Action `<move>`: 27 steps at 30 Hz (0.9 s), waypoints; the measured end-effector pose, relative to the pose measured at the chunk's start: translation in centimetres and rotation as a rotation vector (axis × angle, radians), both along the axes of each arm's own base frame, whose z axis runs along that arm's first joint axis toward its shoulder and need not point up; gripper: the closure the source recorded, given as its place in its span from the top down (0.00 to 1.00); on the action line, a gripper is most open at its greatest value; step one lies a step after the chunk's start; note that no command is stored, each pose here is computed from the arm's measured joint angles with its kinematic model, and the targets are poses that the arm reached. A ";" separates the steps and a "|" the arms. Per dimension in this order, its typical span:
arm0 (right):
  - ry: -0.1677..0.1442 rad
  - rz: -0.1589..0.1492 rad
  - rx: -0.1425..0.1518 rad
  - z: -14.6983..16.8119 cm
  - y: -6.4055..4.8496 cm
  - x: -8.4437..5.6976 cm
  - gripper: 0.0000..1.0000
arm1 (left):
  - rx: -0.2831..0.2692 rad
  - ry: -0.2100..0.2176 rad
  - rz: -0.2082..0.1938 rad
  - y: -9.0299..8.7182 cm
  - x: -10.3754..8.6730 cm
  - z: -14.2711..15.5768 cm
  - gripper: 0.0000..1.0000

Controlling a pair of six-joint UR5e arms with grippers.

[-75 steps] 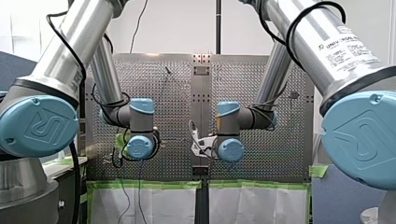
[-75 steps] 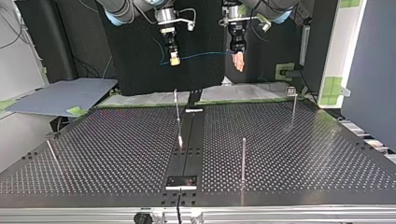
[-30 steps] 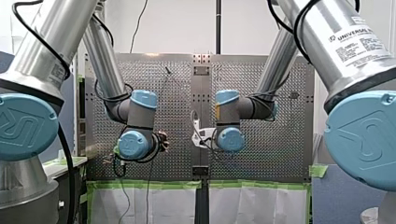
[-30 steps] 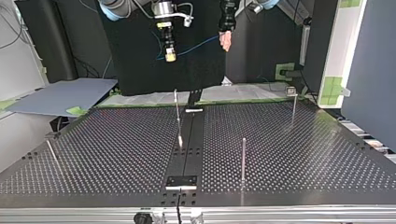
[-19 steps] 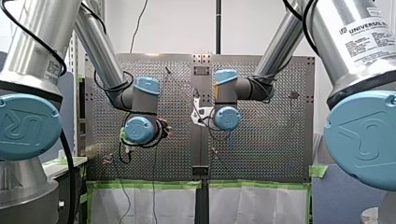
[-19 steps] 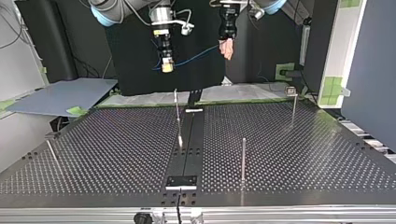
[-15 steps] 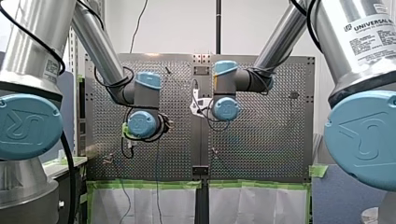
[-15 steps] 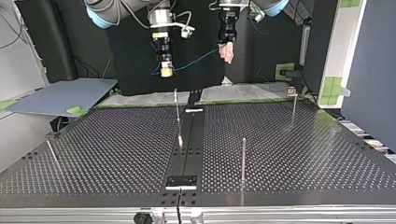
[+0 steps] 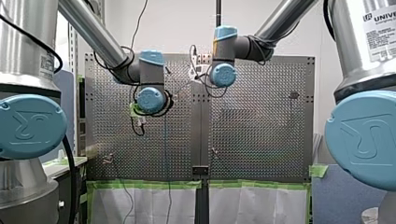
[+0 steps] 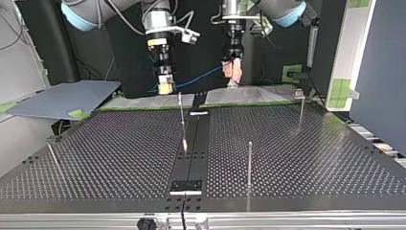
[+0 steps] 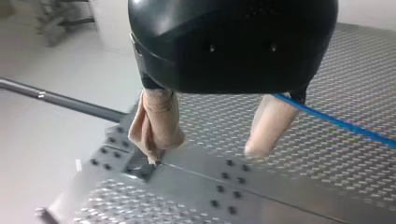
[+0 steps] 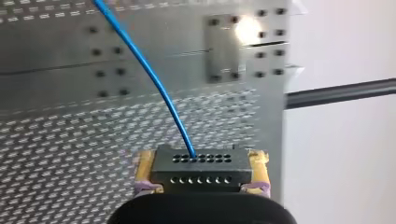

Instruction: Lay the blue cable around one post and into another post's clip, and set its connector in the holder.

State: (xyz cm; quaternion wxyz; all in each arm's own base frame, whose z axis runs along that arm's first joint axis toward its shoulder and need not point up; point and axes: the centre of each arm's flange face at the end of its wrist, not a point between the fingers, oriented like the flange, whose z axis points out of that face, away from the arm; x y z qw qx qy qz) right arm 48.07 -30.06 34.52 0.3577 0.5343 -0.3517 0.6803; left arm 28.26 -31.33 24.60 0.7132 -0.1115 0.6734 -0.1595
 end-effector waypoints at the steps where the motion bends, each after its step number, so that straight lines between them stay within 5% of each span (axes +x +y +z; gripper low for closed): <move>1: -0.006 0.000 -0.006 0.9 0.1 -0.1 0.00 | -0.013 -0.009 0.002 0.1 0.4 0.8 1.00; 6: -0.012 -0.003 -0.013 3.5 0.6 -0.9 0.00 | -0.055 -0.042 0.002 0.9 2.0 4.1 1.00; 12: 0.015 -0.008 0.013 4.0 0.9 -1.6 0.00 | -0.069 -0.051 0.002 2.8 2.8 6.3 1.00; 21: 0.051 -0.011 0.022 5.5 0.6 -1.5 0.00 | -0.105 -0.054 -0.001 6.0 3.4 9.4 1.00; 27: 0.047 0.000 0.003 7.0 0.4 -1.1 0.00 | -0.099 -0.028 0.038 7.9 4.6 10.2 1.00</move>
